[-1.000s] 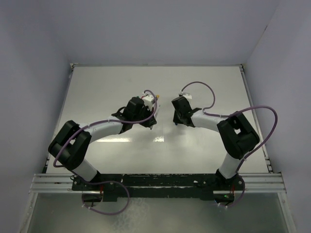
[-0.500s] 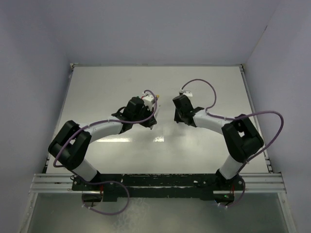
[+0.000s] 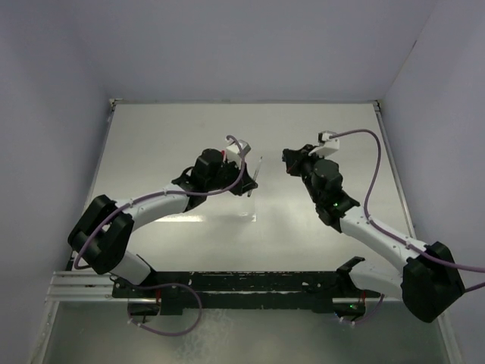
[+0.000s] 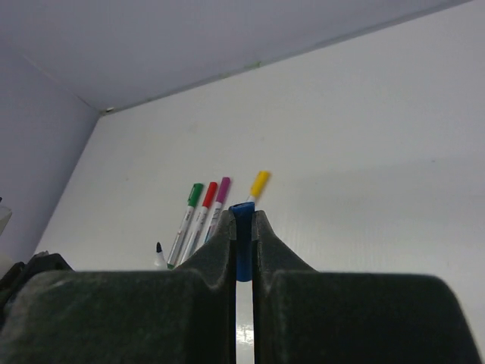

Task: Insert the pens into the pen caps

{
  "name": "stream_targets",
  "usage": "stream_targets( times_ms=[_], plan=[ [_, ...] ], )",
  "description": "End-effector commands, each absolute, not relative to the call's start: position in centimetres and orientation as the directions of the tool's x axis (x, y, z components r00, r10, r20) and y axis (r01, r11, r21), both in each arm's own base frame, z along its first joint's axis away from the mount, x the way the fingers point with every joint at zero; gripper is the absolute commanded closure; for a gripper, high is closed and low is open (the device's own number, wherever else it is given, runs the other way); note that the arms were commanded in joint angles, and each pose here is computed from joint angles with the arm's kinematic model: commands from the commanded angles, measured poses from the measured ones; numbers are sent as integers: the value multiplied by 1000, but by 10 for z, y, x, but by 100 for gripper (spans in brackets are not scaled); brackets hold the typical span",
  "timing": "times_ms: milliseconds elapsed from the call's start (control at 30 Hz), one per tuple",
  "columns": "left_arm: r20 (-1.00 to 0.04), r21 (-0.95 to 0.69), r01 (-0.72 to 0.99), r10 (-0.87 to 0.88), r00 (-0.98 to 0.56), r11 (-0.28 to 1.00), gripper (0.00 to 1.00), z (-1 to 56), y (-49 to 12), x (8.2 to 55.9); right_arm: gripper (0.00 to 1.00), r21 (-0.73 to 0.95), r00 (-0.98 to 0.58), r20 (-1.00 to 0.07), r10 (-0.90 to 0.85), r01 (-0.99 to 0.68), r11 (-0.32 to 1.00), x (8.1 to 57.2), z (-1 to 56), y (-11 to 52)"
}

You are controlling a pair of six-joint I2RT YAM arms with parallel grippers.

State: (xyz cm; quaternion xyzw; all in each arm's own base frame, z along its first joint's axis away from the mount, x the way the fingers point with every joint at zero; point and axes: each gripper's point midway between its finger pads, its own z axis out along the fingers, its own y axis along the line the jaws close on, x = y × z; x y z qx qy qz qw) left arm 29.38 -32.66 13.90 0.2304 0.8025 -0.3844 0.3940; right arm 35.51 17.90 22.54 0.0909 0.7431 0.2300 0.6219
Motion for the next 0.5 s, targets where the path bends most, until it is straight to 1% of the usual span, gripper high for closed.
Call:
stream_targets(
  times_ms=[0,167,467],
  plan=[
    [-867,-450,762,-22,-498,466,100,197,-353,280,100,564,-40,-810,585,-325,759,343,282,186],
    [-861,-476,776,-40,-507,414,100,207,-360,271,100,584,4,-757,653,-443,680,327,303,191],
    [-855,-486,778,-34,-517,398,100,207,-362,265,100,555,11,-753,658,-527,644,319,316,201]
  ],
)
